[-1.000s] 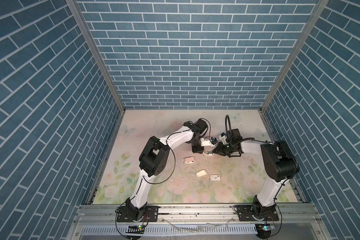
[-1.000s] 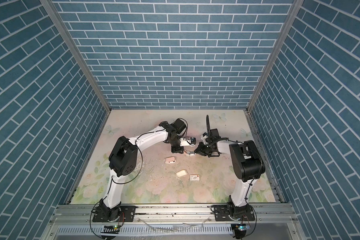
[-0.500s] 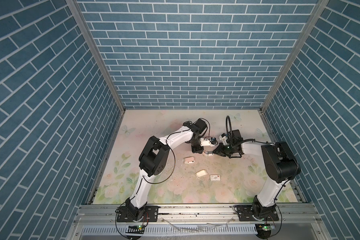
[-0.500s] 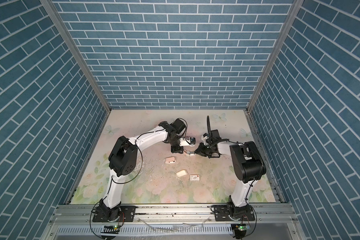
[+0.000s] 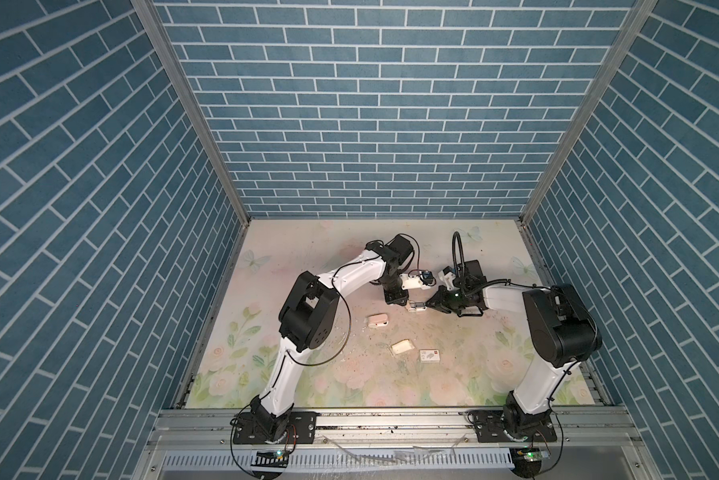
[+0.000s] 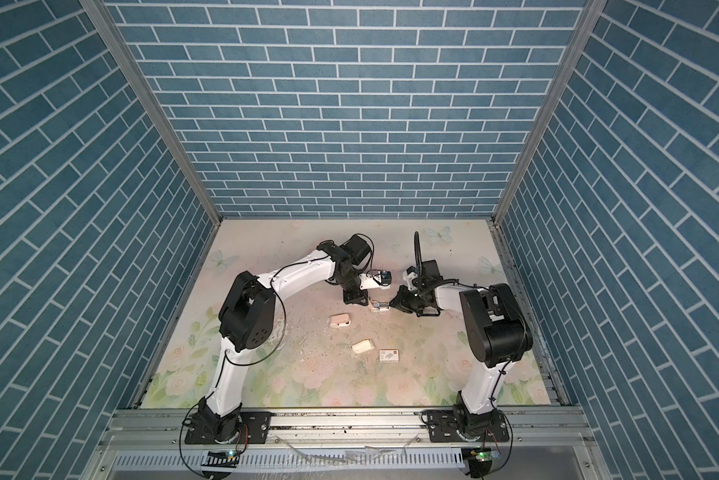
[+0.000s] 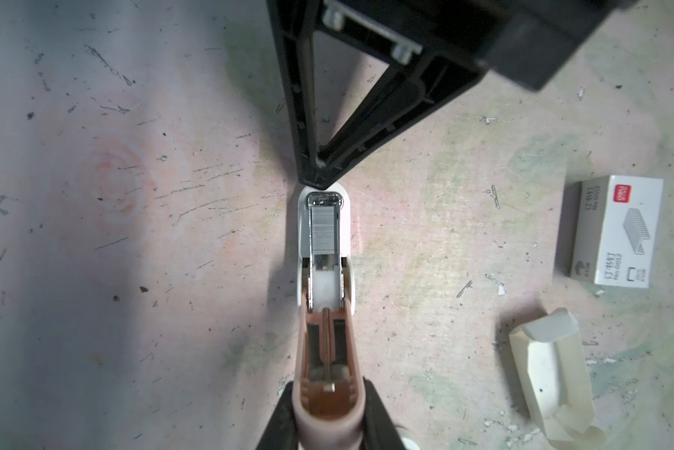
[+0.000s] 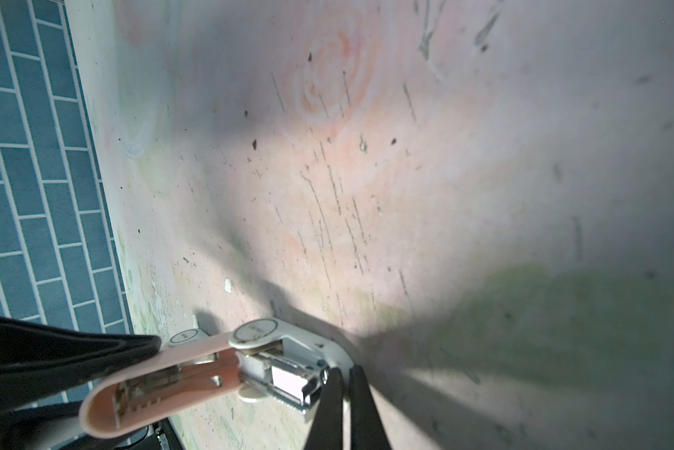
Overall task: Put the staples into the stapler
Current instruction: 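Grip the pink top with the left gripper and press it shut onto the base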
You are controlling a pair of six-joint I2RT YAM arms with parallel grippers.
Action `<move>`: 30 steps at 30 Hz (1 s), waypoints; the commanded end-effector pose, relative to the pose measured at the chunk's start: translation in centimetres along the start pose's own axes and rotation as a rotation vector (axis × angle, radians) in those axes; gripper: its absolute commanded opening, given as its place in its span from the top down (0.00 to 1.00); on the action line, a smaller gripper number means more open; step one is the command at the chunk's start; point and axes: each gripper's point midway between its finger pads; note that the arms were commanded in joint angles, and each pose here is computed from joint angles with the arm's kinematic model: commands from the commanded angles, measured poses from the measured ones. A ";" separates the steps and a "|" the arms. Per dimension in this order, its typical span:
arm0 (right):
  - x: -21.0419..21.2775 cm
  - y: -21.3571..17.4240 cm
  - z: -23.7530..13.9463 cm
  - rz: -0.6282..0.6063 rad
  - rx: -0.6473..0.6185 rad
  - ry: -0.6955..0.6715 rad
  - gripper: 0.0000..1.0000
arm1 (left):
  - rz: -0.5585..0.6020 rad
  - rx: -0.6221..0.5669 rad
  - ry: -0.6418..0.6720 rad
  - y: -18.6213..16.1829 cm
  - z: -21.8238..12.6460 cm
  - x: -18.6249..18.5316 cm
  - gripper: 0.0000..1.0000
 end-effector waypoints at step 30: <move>-1.7 -4.2 0.7 0.067 0.101 -0.040 0.93 | 0.000 -0.013 -0.073 2.0 2.8 -1.3 0.80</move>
Point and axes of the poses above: each gripper's point midway between its finger pads, its own z axis out along the fingers, its own x axis along the line the jaws close on, y = z × x, and after that the axes turned 2 degrees about -z, right-handed
